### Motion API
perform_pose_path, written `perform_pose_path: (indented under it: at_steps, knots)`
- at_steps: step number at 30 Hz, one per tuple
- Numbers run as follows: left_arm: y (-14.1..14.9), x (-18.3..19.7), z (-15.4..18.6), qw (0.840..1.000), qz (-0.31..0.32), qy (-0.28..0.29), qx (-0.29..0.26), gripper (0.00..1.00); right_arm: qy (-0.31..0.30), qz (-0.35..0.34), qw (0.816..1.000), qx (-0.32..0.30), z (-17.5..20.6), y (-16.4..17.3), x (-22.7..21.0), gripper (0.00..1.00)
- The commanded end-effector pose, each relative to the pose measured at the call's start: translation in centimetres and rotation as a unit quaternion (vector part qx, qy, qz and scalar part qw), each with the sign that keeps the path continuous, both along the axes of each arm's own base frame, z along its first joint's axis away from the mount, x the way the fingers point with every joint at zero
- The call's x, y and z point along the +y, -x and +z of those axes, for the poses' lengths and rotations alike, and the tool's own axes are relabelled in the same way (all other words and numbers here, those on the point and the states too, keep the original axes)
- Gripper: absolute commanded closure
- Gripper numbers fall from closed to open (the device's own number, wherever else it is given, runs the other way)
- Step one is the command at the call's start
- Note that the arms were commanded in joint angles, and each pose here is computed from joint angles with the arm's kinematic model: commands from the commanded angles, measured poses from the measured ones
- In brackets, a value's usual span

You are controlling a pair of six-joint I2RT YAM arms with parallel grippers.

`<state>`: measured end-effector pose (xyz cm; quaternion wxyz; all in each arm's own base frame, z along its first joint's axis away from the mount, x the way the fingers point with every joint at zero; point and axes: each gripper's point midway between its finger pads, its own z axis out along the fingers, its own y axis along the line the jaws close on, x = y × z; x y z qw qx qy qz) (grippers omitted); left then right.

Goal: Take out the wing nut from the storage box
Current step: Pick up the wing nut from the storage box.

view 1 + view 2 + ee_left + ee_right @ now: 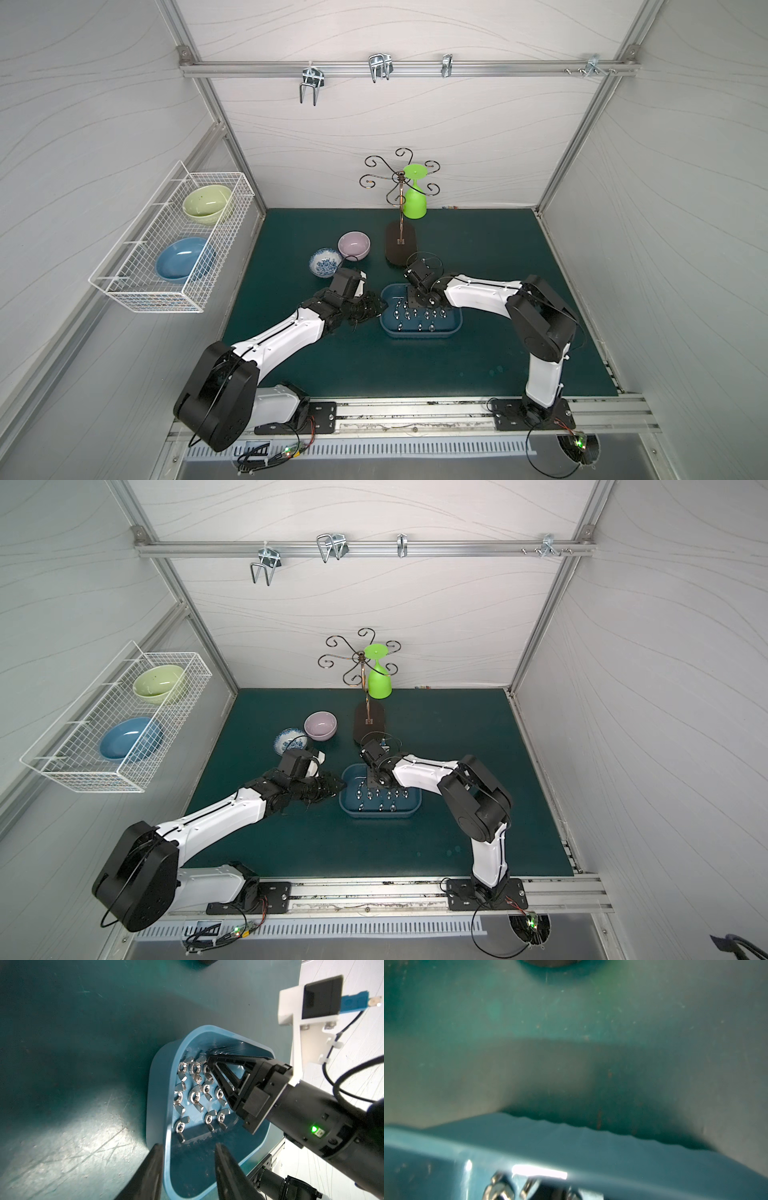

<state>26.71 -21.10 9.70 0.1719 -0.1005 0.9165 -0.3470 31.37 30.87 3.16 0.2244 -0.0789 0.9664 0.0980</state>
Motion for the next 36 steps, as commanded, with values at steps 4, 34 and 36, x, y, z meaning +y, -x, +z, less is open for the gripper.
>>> perform_pose_path:
  at_steps: [4,34,36]
  knots:
    - [-0.5,-0.4,0.8,1.0,-0.009,0.01,-0.022,0.56,0.003,-0.009,1.0,0.006,-0.5,-0.6,0.1,0.73]
    - [-0.4,0.1,0.7,1.0,-0.005,0.005,-0.025,0.57,0.008,-0.005,1.0,0.012,-1.3,-0.2,0.5,0.88]
    - [-0.4,0.1,0.7,1.0,-0.004,0.004,-0.026,0.57,0.007,-0.005,1.0,0.01,-1.2,-0.3,0.6,0.9]
